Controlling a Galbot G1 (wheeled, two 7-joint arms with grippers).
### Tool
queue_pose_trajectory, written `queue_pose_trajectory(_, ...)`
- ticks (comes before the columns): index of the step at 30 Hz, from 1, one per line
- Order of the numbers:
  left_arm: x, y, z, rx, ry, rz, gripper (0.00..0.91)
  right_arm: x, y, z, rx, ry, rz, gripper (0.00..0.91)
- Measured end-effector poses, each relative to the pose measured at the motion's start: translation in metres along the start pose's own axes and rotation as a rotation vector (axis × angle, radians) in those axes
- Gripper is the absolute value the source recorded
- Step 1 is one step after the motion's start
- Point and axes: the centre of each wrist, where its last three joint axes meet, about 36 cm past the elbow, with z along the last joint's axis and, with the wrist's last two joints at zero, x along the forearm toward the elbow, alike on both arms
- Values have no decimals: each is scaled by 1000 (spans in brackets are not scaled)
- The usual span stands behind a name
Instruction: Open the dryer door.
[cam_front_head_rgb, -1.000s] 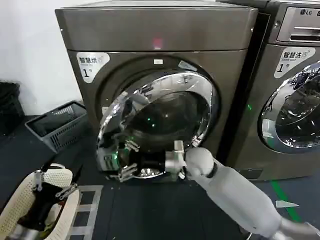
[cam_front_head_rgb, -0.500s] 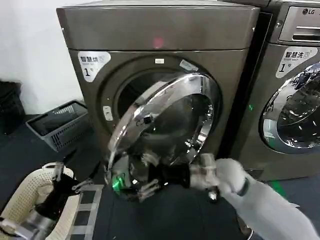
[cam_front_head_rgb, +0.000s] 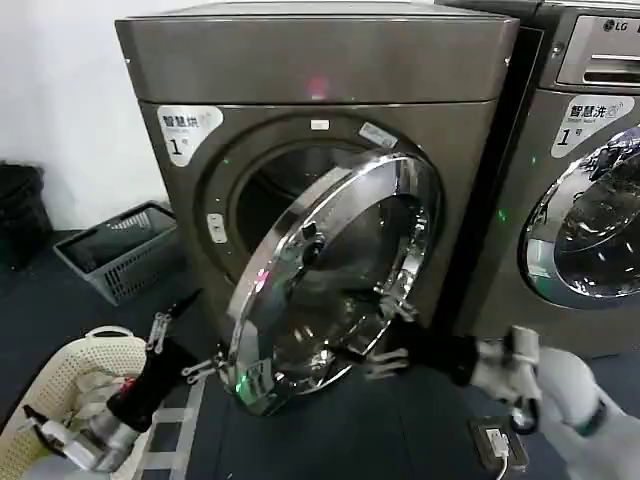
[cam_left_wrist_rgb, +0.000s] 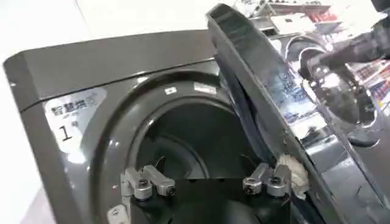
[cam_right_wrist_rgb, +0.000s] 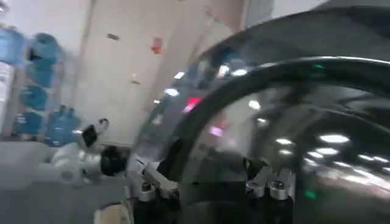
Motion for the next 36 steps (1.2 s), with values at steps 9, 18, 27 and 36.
queue_pose_trajectory(9, -23, 1, 8, 18, -54, 50, 907, 88, 46, -13, 91, 31, 356, 907)
queue_pose_trajectory(18, -58, -22, 19, 71, -113, 129, 907, 154, 110, -18, 301, 142, 823, 907)
queue_pose_trajectory(27, -94, -40, 25, 107, -166, 193, 907, 207, 136, -33, 409, 339, 1415, 907)
queue_pose_trajectory(36, -129, -63, 31, 140, -200, 269, 907, 289, 159, -45, 428, 525, 1895, 907)
